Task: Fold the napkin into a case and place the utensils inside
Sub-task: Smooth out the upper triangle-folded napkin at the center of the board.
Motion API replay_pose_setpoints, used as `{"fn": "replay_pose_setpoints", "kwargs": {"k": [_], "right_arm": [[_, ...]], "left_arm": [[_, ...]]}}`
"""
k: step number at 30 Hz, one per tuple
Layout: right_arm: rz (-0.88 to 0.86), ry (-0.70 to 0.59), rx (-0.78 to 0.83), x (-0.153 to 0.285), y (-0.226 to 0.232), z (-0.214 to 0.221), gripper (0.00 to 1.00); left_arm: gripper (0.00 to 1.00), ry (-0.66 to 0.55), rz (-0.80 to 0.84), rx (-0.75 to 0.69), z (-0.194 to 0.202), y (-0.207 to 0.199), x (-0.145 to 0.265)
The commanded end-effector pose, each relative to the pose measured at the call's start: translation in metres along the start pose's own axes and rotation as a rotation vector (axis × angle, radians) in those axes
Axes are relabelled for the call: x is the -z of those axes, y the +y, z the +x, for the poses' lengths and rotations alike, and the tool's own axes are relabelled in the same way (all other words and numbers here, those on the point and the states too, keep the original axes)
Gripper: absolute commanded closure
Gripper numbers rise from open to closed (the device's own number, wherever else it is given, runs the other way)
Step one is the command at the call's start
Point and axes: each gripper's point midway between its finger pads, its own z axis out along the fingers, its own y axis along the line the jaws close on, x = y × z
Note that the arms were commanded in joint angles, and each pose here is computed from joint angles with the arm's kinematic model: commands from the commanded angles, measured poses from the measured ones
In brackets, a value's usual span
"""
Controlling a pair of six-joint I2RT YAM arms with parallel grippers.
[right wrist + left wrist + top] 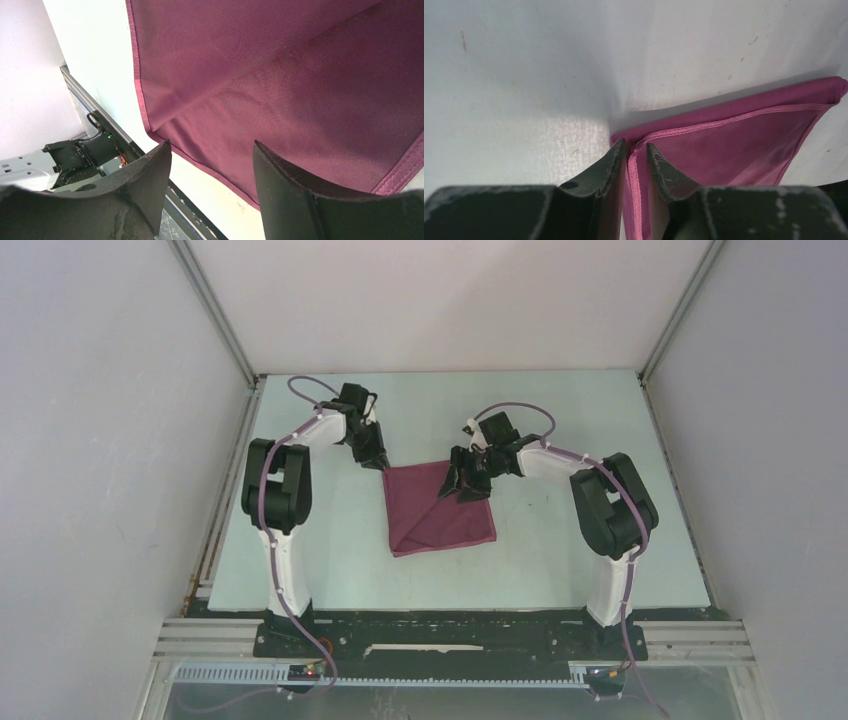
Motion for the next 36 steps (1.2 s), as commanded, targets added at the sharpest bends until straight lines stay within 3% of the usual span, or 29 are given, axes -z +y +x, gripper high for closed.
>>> {"fn": "replay_pose_setpoints", "kwargs": {"k": [1,9,15,22,36], "right_arm": [[-0.032,-0.051,0.047,0.013,0.016,-0.008,0.32],[-0.045,-0.066,0.010,0.010,0.008,-0.015,0.32],[-0.102,-0.136,-0.109,0.016,-0.006,-0.045,0.30],[-0.197,-0.204,-0.200,0.018,-0.019,-0.078,0.29],[-0.267,-0.220,-0.170,0.015,-0.006,-0.111,0.30]], "left_arm": [[0.73,-0.010,0.024,-0.028,-0.007,-0.009,0.003],[0.83,-0.031,0.019,-0.026,-0.007,-0.009,0.007],[0.91,-0.059,0.023,-0.019,-0.008,-0.010,0.015],[0.92,-0.072,0.026,-0.015,-0.007,-0.012,0.022],[0.95,-0.053,-0.026,0.007,-0.002,0.001,0.014]]}}
